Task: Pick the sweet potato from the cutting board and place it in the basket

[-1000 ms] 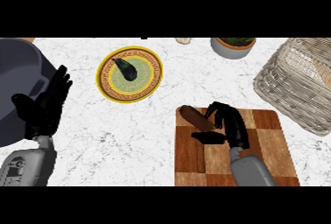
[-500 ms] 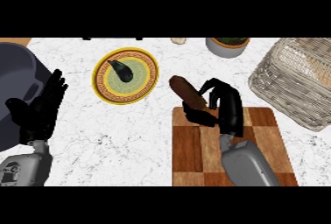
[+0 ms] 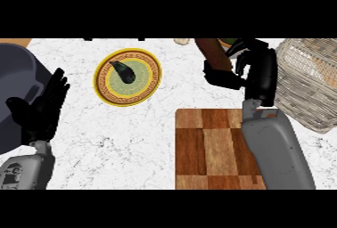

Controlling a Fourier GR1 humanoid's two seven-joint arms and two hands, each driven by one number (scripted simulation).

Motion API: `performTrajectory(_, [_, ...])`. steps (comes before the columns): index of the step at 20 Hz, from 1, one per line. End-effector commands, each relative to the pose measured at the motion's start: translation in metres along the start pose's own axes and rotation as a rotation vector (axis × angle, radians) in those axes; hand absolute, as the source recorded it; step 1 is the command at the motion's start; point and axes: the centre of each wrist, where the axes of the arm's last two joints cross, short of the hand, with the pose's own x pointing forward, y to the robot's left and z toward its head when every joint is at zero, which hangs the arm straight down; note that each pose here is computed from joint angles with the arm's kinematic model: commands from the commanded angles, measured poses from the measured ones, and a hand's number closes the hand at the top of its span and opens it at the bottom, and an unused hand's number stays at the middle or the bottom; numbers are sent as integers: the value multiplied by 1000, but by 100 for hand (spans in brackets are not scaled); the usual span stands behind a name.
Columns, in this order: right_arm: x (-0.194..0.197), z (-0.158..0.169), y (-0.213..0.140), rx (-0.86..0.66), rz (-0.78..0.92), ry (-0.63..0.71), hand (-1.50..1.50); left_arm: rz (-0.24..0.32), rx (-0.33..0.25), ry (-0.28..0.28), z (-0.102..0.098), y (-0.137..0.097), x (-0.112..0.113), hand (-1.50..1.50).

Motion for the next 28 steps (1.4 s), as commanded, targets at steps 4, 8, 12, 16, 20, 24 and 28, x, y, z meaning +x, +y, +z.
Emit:
performTrajectory(4, [21,-60,-12,-112,77,28,150,-1,-3,7,7,6,-16,0])
performTrajectory(8, [43,-90,-29,-152,105,60,150,-6,-2,0,-5,5,2,0])
performTrajectory(12, [24,-103,-26,-149,226,63,150,5,-18,-20,-5,1,1,0])
performTrajectory(16, [-6,-130,-67,-135,222,95,150,-4,-4,4,3,5,10,0])
performTrajectory(20, [-28,-138,-42,-141,324,135,150,-7,-15,-6,8,-2,2,0])
performTrajectory(24, [-35,-159,-70,-155,313,183,150,-14,-21,-9,8,-2,-10,0])
performTrajectory(28, [-59,-166,-91,-169,336,219,150,7,-17,-8,-3,12,-7,0])
